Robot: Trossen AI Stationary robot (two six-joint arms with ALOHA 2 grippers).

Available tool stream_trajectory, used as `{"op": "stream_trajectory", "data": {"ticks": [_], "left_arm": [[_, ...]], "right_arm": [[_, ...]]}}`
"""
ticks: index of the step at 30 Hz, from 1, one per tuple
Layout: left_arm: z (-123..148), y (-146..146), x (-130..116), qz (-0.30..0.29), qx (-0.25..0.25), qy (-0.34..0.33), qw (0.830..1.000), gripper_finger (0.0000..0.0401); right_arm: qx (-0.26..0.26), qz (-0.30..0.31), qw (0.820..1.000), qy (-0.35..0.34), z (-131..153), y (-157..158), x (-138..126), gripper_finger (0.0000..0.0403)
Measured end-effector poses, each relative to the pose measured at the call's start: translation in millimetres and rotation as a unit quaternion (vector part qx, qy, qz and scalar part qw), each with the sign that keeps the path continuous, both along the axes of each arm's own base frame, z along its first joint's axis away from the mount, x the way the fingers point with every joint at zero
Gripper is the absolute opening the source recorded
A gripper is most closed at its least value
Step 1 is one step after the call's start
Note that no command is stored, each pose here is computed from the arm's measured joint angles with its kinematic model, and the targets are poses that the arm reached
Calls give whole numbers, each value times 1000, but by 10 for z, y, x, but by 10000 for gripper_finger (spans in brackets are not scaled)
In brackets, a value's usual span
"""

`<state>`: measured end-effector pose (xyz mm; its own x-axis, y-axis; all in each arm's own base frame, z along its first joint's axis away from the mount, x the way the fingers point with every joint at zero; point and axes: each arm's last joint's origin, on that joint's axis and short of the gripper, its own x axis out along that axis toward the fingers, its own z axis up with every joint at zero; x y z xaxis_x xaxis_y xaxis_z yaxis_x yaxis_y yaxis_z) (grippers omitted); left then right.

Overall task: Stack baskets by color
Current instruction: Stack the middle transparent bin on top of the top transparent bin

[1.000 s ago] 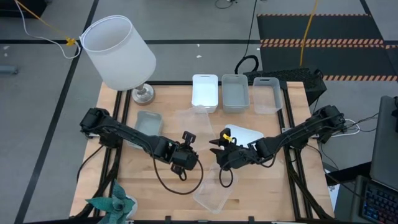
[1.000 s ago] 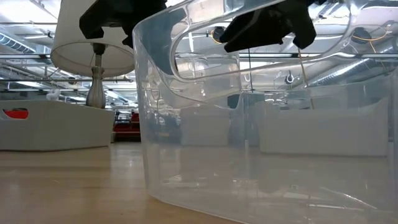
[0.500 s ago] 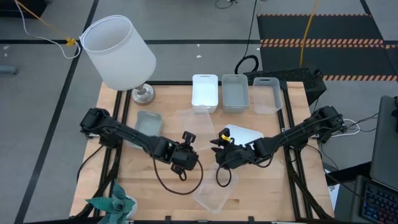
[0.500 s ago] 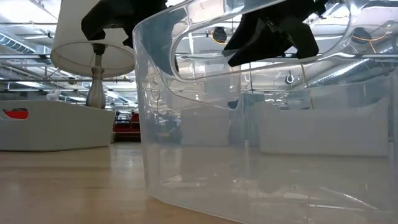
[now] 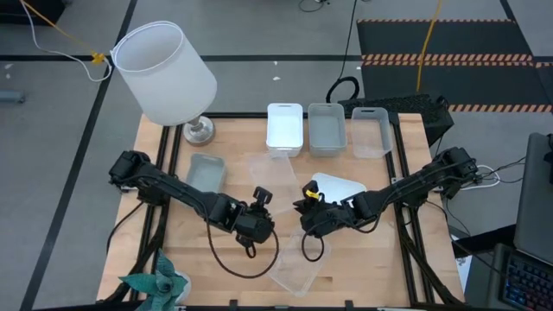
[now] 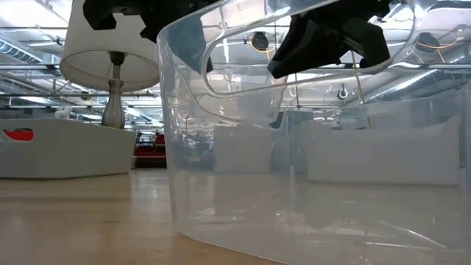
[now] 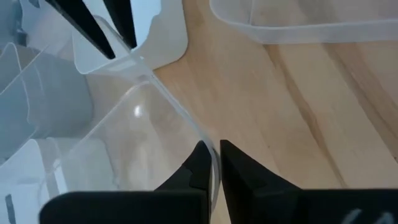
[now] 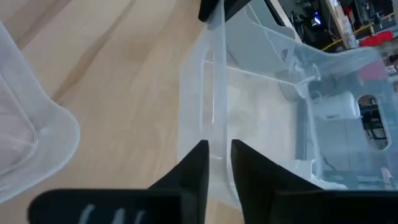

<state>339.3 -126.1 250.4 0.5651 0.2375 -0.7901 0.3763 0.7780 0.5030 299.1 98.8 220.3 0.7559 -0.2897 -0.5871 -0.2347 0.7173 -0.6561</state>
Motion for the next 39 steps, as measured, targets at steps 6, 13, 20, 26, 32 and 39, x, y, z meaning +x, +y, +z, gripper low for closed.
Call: {"op": "stream_trajectory", "data": {"ticks": [6,13,20,26,32,39], "left_arm": [[5,-2,1,0,4,-3,1000,16],[55,17,17,60,-7,-41,997,64],[70,25,23,118,-12,-76,990,159],[149,-28,-10,172,-67,-122,975,228],[417,-108,-190,188,-125,-166,960,264],[699,-305,-487,177,-162,-217,946,249]], "right_arm": [[3,1,1000,0,-3,1,0,23],[4,-2,1000,3,-16,-2,-4,3],[4,-2,1000,0,-13,-1,0,3],[3,0,1000,-6,-1,0,9,2],[-12,16,1000,-13,89,-12,-22,2],[-1,30,999,-34,350,-149,-139,2]]}}
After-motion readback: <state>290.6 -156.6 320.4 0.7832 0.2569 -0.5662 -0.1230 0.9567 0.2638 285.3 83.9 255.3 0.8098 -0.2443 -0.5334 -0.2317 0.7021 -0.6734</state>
